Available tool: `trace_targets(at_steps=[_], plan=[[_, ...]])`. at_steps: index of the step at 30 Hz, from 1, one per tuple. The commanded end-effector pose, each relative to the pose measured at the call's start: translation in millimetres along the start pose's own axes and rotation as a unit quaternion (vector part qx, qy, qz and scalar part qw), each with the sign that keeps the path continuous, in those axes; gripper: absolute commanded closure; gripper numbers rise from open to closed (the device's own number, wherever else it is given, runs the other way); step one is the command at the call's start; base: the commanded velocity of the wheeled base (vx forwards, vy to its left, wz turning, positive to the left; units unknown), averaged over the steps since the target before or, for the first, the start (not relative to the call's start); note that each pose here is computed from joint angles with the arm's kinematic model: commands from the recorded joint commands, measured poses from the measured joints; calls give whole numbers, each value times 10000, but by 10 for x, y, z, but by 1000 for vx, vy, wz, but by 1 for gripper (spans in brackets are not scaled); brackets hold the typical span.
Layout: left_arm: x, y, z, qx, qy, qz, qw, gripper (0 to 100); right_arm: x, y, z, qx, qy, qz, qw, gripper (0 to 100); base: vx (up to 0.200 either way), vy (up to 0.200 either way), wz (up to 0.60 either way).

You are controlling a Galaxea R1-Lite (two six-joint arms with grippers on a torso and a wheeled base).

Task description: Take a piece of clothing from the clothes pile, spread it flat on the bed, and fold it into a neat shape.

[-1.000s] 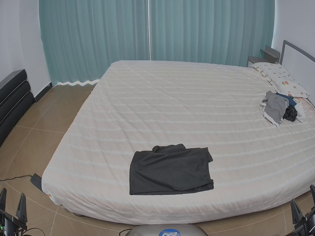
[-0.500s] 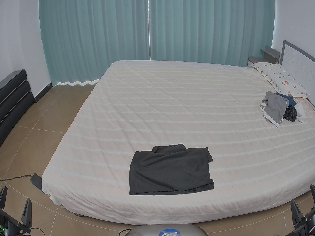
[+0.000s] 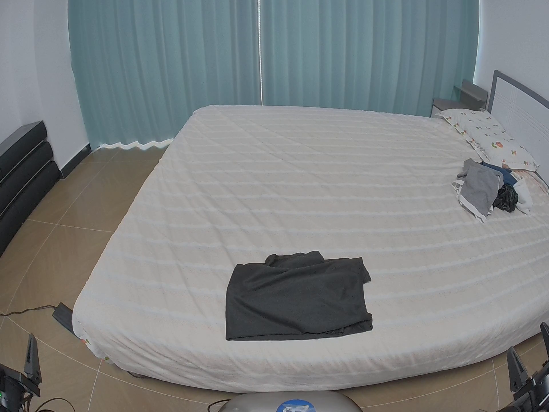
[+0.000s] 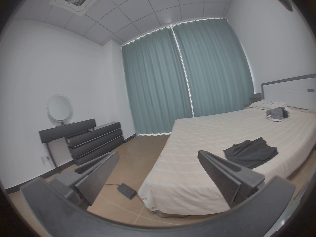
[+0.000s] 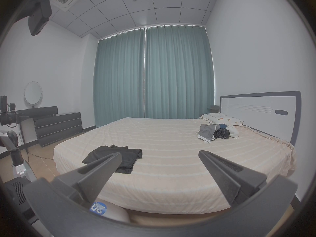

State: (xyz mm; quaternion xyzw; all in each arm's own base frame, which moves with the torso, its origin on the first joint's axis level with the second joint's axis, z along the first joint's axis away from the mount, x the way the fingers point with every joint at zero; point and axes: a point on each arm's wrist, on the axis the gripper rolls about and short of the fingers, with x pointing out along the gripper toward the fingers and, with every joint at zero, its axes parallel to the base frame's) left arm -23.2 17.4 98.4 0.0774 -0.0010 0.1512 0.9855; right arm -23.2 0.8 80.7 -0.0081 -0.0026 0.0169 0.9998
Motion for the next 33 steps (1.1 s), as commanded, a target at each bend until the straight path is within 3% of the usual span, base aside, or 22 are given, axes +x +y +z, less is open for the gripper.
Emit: trace_targets(at_steps=[1, 3, 4, 8, 10, 14, 17, 19, 22, 24, 33], plan=[[7, -63, -4, 330, 496, 873, 9944, 0, 4, 1, -52, -10, 32, 0, 10000, 0, 0, 0, 0], [-2, -78, -66, 400, 537, 902, 9937, 0, 4, 1, -52, -2, 32, 0, 10000, 0, 0, 0, 0], [-44, -82, -119, 275, 323, 959, 9945, 0, 4, 1, -52, 5, 32, 0, 10000, 0, 0, 0, 0], [-60, -71, -130, 22, 199, 1029, 9945, 0, 4, 1, -52, -25, 32, 0, 10000, 0, 0, 0, 0], [-58, -80, -136, 34, 161, 834, 9964, 0, 4, 1, -52, -18, 32, 0, 10000, 0, 0, 0, 0], [-39, -146, -141, -43, -182, -446, 9988, 0, 4, 1, -52, -25, 32, 0, 10000, 0, 0, 0, 0], [-46, -195, -140, -479, -248, -1534, 9867, 0, 4, 1, -52, -25, 32, 0, 10000, 0, 0, 0, 0], [-52, -212, -134, -802, -223, -1963, 9770, 0, 4, 1, -52, -25, 32, 0, 10000, 0, 0, 0, 0], [-54, -218, -160, -501, -209, -1994, 9784, 0, 4, 1, -52, -25, 32, 0, 10000, 0, 0, 0, 0], [-54, -223, -206, -453, 33, -1983, 9791, 0, 4, 0, -53, -25, 40, -7, 10000, 0, 0, 0, 0], [-49, -208, -202, -743, 110, -1664, 9832, 0, 4, 1, -55, -33, 47, 1, 10000, 0, 0, 0, 0]])
